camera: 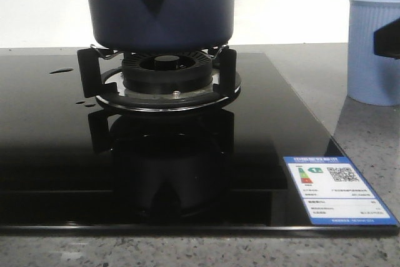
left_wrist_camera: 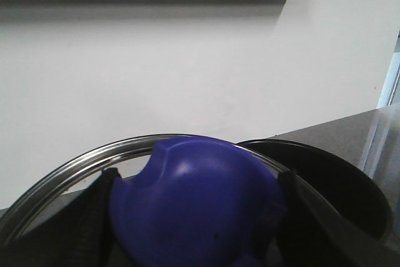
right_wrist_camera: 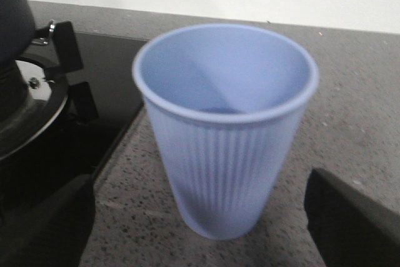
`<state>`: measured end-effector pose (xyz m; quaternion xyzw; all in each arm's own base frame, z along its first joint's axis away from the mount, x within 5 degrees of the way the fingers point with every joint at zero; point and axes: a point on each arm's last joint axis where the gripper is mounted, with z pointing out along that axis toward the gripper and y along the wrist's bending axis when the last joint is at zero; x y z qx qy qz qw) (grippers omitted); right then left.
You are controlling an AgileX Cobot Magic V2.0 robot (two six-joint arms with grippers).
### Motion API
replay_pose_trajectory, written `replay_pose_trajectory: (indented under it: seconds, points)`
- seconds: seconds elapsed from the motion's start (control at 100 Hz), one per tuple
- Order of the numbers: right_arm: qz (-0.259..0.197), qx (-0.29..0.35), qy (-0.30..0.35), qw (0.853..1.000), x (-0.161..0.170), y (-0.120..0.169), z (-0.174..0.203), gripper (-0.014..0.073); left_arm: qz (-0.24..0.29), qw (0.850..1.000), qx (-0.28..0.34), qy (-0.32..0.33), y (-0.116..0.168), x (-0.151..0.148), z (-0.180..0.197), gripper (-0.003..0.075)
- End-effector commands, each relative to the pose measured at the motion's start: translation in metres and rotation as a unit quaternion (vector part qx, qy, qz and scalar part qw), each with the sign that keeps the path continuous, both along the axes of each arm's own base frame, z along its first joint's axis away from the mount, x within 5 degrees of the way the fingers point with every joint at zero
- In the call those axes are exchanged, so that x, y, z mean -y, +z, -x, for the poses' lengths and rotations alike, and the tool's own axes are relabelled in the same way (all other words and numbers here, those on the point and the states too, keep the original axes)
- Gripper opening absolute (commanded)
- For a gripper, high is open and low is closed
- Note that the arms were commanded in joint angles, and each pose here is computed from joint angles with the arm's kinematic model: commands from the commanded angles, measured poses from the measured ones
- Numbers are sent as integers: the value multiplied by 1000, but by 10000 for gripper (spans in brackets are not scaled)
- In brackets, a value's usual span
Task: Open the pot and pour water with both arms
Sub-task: 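Grasp the light blue cup with the right gripper and lift it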
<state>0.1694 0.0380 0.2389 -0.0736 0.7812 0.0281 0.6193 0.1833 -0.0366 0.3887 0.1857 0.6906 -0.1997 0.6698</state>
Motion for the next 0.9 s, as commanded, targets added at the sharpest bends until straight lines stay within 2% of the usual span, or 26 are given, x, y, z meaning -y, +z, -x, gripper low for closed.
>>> replay_pose_trajectory:
  seconds: [0.0,0.17,0.5,0.74,0.89]
  points:
    - [8,62,-5,998,-2,15,-7,613,38,999,29,-4,18,1,6,298]
    - [15,70,-18,997,-3,9,-16,613,38,999,29,-4,18,1,6,298]
    - [1,84,-47,995,-3,1,-30,613,38,999,29,-7,18,1,6,298]
    - [11,72,-44,996,-6,-7,-36,613,38,999,29,-7,18,1,6,298]
    - [11,85,-44,995,-7,-6,-38,613,38,999,29,-7,18,1,6,298]
